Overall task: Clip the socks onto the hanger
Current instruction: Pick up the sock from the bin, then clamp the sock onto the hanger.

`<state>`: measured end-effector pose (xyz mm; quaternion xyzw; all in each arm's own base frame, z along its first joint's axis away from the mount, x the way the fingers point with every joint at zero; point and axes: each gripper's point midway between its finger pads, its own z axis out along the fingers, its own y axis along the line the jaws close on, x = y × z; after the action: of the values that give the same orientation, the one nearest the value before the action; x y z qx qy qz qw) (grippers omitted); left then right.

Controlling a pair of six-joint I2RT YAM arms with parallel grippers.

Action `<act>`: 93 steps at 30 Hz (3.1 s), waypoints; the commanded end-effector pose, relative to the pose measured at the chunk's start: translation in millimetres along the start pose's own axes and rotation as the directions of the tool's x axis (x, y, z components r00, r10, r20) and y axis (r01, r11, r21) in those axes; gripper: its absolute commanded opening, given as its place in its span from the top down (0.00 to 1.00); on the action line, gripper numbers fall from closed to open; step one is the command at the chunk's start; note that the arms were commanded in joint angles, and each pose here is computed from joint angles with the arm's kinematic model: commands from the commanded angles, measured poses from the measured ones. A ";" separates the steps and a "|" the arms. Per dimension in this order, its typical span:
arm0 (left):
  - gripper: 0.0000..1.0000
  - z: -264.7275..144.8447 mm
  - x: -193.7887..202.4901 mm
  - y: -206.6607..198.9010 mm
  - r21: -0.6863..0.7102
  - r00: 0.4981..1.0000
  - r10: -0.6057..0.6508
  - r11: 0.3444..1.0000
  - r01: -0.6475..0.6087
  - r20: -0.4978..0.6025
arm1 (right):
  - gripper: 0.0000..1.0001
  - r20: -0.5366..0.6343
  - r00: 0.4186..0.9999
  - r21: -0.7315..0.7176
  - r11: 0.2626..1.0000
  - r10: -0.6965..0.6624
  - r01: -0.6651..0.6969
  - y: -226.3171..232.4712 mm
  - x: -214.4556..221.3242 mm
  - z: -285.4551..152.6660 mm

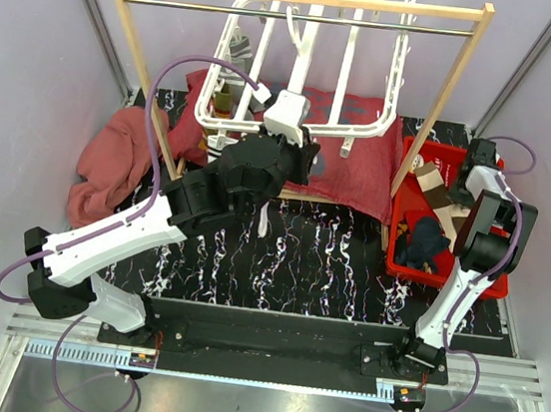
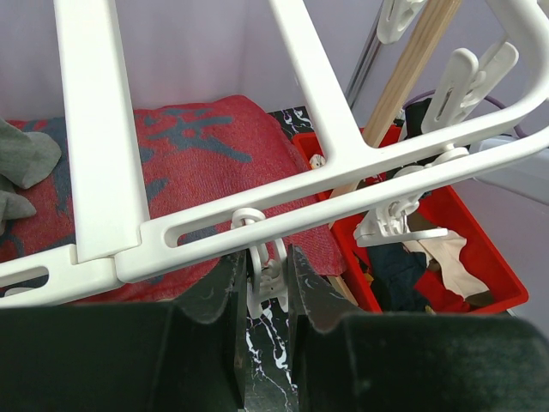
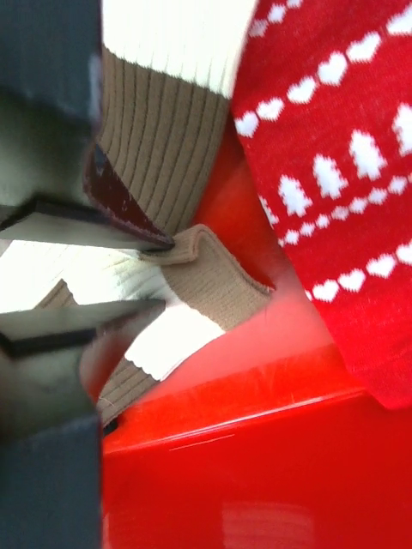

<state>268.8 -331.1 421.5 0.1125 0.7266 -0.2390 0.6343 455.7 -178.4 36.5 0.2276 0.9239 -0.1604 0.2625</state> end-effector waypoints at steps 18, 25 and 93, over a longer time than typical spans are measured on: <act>1.00 -10.9 -21.2 2.0 0.025 0.997 -0.026 0.999 0.024 0.068 | 0.99 0.212 0.951 -0.128 0.971 0.223 -0.199 -21.8 -54.9 -108.8; 1.00 -13.9 -26.7 2.8 0.028 0.996 -0.026 0.999 0.024 0.085 | 1.00 0.249 0.902 -0.376 0.893 0.353 -0.246 -1.4 -57.7 -188.1; 1.00 -6.0 -29.9 -21.3 0.100 0.987 -0.147 0.985 0.141 0.058 | 0.99 0.497 0.793 -0.790 -0.193 0.352 0.581 175.9 109.2 -571.2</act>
<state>259.3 -340.8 436.0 0.0865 0.7184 -0.3044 0.6195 234.1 243.6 371.8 -0.2091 0.6245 0.5074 0.5556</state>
